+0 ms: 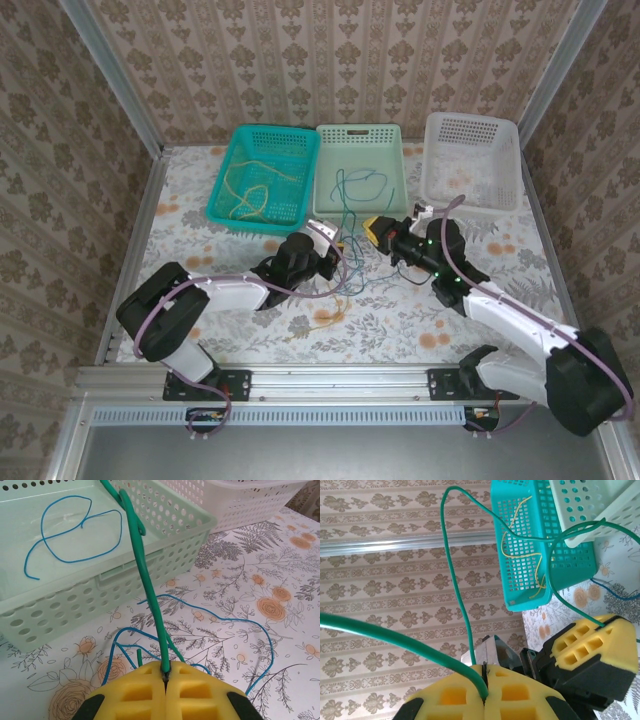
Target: Untangle the cables
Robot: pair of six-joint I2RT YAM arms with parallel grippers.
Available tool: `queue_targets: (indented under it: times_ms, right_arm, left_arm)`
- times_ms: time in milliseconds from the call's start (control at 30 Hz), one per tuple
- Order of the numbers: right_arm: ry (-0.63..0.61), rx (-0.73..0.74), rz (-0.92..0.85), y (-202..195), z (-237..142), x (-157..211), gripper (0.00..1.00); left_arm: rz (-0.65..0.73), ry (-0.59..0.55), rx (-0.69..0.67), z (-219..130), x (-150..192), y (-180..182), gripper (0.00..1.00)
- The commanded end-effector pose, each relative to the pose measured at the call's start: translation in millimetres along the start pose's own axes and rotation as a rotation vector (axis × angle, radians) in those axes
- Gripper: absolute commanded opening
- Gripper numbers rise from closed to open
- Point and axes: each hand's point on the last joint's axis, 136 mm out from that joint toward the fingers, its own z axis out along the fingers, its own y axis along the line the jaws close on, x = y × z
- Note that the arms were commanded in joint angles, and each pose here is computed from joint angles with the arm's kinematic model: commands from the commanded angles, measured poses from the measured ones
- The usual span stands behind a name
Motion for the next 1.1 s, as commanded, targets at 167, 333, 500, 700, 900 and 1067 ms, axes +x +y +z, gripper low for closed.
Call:
queue_targets:
  times_ms: [167, 333, 500, 700, 900, 1067]
  right_arm:
    - [-0.047, 0.158, 0.004, -34, -26, -13, 0.00]
    - [-0.010, 0.224, -0.036, -49, -30, -16, 0.00]
    - [-0.002, 0.136, 0.049, -52, -24, -18, 0.00]
    - [0.045, 0.192, 0.120, -71, -25, -9, 0.00]
    - [0.098, 0.156, 0.115, -46, -34, 2, 0.00]
    - [0.101, 0.120, 0.165, -39, -41, 7, 0.00]
  left_arm:
    - [0.025, -0.060, 0.011, -11, -17, -6, 0.03]
    - [0.025, -0.074, 0.034, -14, -19, -10, 0.03]
    - [0.029, -0.074, 0.047, -15, -17, -12, 0.03]
    - [0.031, -0.074, 0.033, -17, -16, -9, 0.03]
    - [0.044, -0.056, -0.003, -17, -13, -3, 0.03]
    - [0.046, -0.048, 0.001, -15, -11, -3, 0.03]
